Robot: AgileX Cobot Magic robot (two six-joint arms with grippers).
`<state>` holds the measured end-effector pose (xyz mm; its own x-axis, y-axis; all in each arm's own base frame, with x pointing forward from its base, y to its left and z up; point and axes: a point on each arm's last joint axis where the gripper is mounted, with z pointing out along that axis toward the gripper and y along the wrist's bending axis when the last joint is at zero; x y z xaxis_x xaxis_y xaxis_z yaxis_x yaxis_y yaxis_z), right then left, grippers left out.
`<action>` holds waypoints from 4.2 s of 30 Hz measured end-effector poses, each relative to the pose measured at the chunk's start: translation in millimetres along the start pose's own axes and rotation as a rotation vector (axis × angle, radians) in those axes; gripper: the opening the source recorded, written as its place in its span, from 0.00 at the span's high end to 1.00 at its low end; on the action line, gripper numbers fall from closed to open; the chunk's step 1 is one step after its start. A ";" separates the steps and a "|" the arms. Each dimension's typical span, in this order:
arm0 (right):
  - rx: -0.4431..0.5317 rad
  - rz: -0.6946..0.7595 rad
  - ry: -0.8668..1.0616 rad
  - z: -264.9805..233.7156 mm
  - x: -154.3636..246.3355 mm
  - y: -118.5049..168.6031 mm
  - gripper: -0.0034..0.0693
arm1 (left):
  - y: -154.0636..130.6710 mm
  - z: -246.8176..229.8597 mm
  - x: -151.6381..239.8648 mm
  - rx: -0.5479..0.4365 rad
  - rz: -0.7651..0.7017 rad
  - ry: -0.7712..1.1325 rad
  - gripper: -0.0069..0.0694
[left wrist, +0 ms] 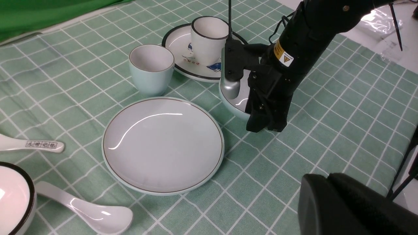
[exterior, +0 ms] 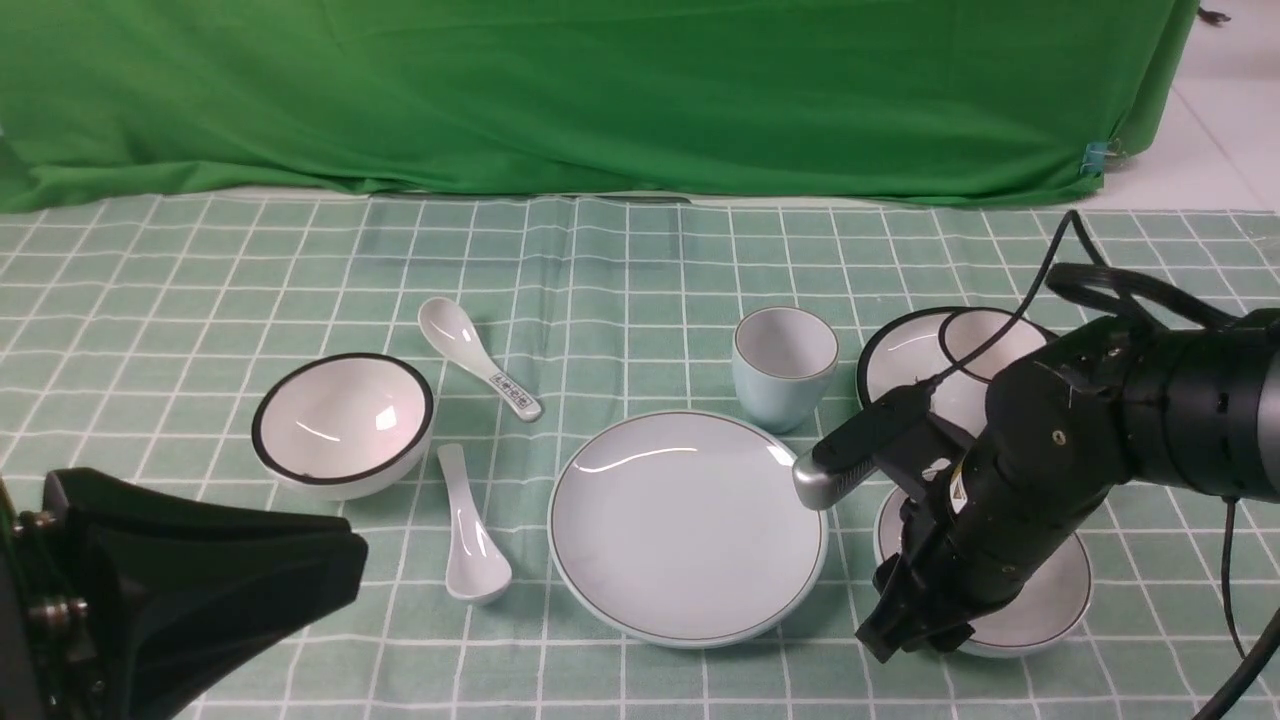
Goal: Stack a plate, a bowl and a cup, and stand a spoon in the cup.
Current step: Use the right arm to grab a blue rice bowl, then use the right arm to put the blue rice bowl into the blue large plate in the middle, then use the right arm to grab a blue teacup
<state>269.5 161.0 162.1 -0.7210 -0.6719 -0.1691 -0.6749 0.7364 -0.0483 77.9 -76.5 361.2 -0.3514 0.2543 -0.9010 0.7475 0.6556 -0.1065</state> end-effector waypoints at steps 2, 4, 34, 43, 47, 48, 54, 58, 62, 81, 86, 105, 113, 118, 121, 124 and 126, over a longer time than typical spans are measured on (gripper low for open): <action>0.002 -0.007 -0.004 -0.9 -0.8 -0.3 0.60 | 0.0 0.0 0.0 0.000 0.000 0.000 0.90; 0.003 -0.008 -0.006 -4.6 -1.3 -0.5 0.66 | 0.0 0.0 0.0 0.000 0.000 0.000 0.90; -0.080 -0.225 -0.200 -43.0 -82.3 99.6 0.83 | -0.9 -0.1 4.7 0.011 0.019 0.051 0.90; -0.065 -0.253 -0.219 -27.1 -90.1 100.9 0.82 | -0.9 -0.1 4.7 0.011 0.024 0.051 0.90; -0.065 -0.251 -0.228 -24.1 -92.0 101.3 0.77 | -0.9 -0.1 4.7 0.011 0.024 0.051 0.90; -0.068 -0.248 -0.224 -22.5 -92.0 101.7 0.74 | -0.9 -0.1 4.7 0.011 0.024 0.051 0.90; -0.074 -0.224 -0.197 -20.9 -89.9 101.8 0.46 | -1.3 -0.2 5.3 0.015 0.025 0.058 0.90; -0.076 -0.209 -0.193 -20.9 -89.7 101.8 0.37 | -1.3 -0.2 5.3 0.015 0.025 0.058 0.90; -0.083 -0.200 -0.185 -21.0 -89.1 102.4 0.36 | -1.3 -0.2 5.3 0.015 0.025 0.058 0.90; 0.000 -0.052 -0.168 -113.8 -125.6 -8.7 0.38 | -1.7 -0.2 6.1 0.020 0.025 0.067 0.90; 0.003 -0.035 -0.115 -85.6 -137.1 -33.9 0.38 | -1.8 -0.2 6.2 0.021 0.024 0.068 0.90; -0.053 -0.070 -0.144 -57.0 -160.8 -39.9 0.38 | -1.7 -0.2 6.5 0.020 0.026 0.071 0.90; -0.070 -0.067 -0.082 -19.7 -163.8 -40.3 0.39 | -1.8 -0.3 6.5 0.021 0.026 0.072 0.90; -0.075 -0.072 -0.061 -10.7 -163.4 -40.2 0.51 | -2.0 -0.3 7.0 0.023 0.026 0.076 0.90; -0.076 -0.087 -0.057 -10.9 -163.0 -40.1 0.64 | -2.1 -0.3 7.1 0.024 0.026 0.078 0.90; -0.079 -0.093 -0.046 -10.8 -162.0 -39.8 0.79 | -2.3 -0.3 7.4 0.026 0.026 0.081 0.90; -0.076 -0.101 -0.037 -14.0 -160.6 -40.1 0.84 | -2.0 -0.4 7.7 0.023 0.030 0.085 0.90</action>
<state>410.1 238.3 205.0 -0.6436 -0.7378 -0.2036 -0.7546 0.6562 0.0072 73.5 -75.6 354.5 -0.3745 0.3336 -0.8652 0.7709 0.6305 -0.0906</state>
